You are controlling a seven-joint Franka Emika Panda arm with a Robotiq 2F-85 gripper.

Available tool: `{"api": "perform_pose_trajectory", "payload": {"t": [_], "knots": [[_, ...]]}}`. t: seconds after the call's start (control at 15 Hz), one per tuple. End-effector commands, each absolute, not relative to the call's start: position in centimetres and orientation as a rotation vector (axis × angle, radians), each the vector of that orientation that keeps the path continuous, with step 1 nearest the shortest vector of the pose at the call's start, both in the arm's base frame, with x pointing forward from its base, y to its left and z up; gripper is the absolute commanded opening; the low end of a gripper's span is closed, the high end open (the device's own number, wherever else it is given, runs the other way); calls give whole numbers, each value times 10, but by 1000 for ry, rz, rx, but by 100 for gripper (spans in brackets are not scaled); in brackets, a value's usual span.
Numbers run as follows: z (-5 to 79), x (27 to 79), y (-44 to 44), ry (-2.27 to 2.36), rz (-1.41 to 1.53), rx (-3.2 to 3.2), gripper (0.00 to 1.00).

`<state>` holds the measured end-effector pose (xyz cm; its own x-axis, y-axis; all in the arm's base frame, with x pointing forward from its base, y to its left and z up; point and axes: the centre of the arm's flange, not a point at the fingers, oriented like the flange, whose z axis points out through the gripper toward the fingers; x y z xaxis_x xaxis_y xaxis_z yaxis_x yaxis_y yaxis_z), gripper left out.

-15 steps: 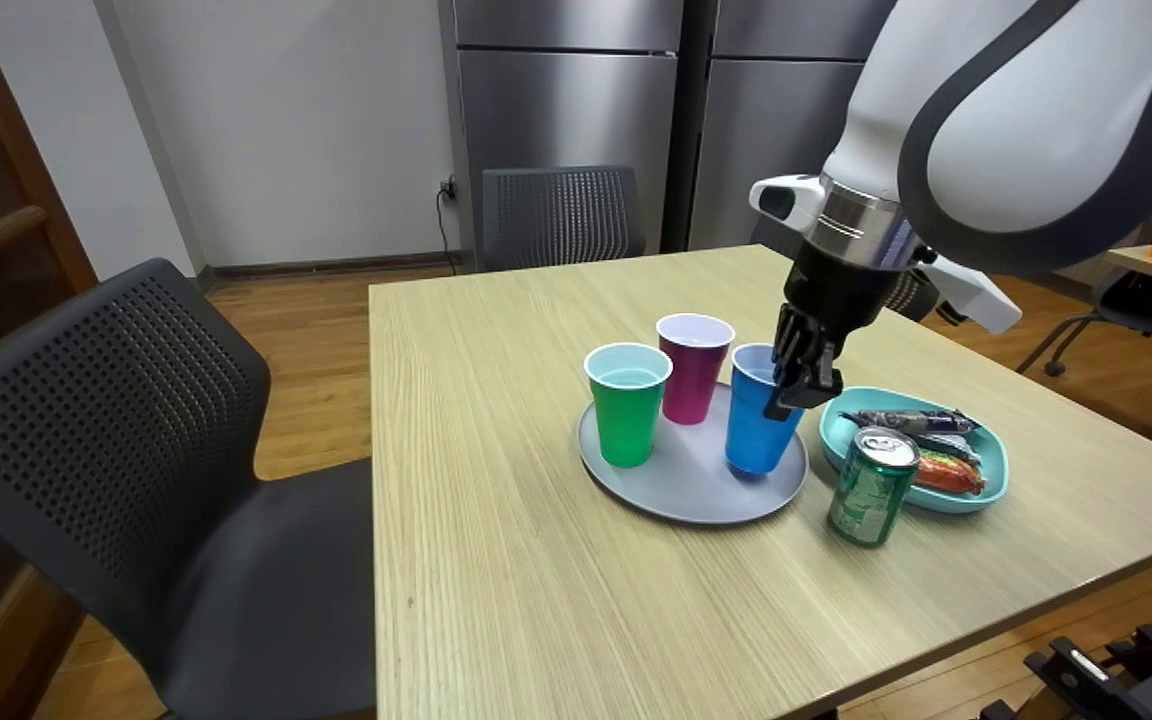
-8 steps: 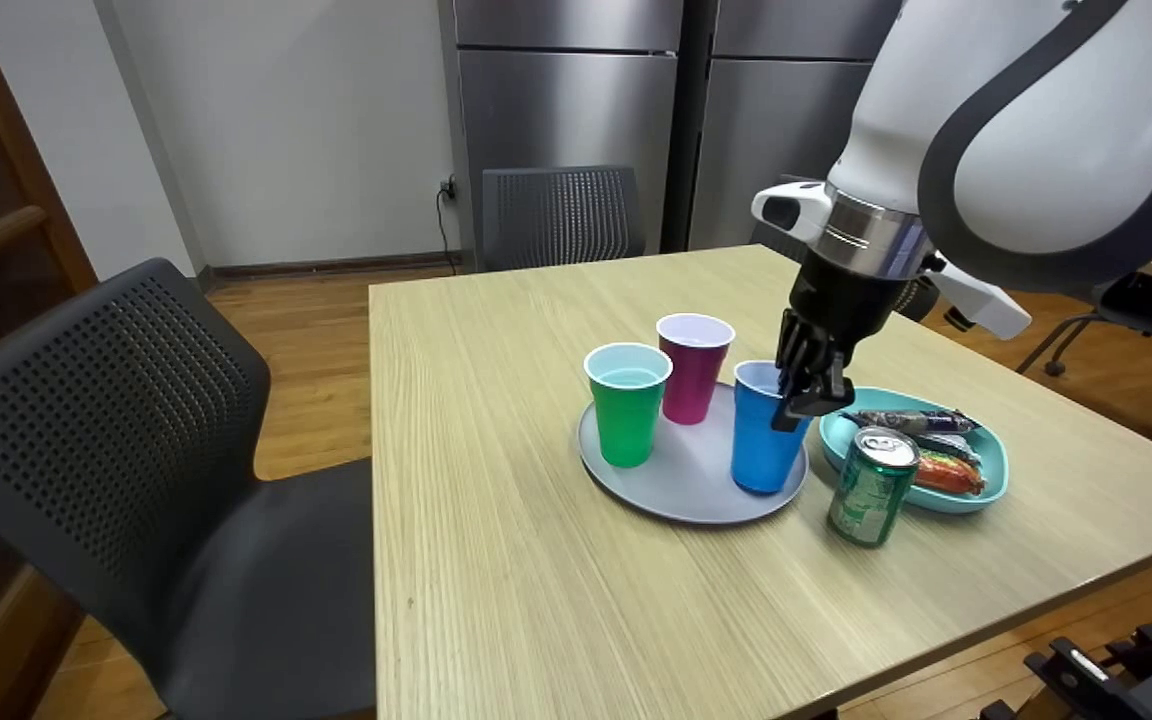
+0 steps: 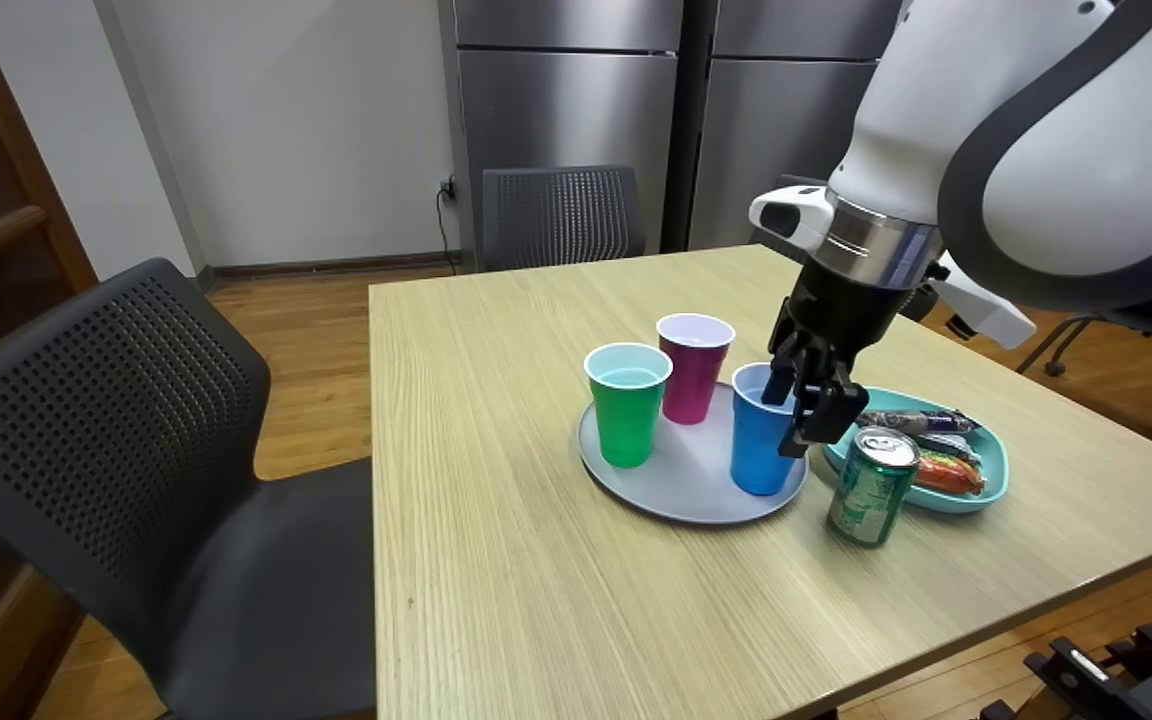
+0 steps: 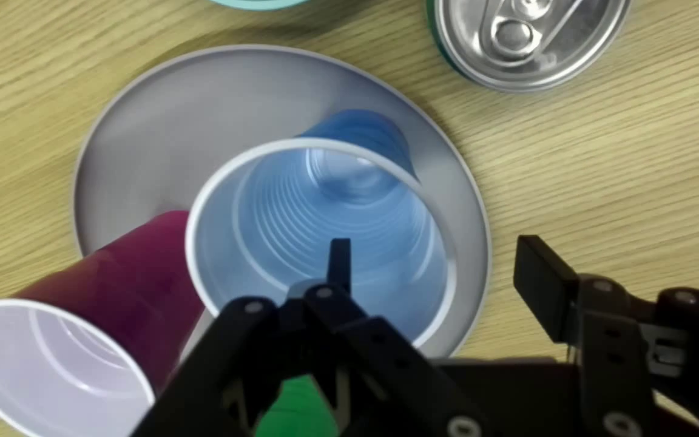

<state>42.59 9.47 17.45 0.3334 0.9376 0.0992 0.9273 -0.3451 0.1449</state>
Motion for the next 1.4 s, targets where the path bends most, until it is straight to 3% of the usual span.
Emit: {"api": "perform_pose_trajectory", "payload": {"t": [0.0, 1.33], "knots": [[190, 415, 99, 1758, 319, 2483, 99], [256, 436, 43, 1557, 267, 2419, 100]]}}
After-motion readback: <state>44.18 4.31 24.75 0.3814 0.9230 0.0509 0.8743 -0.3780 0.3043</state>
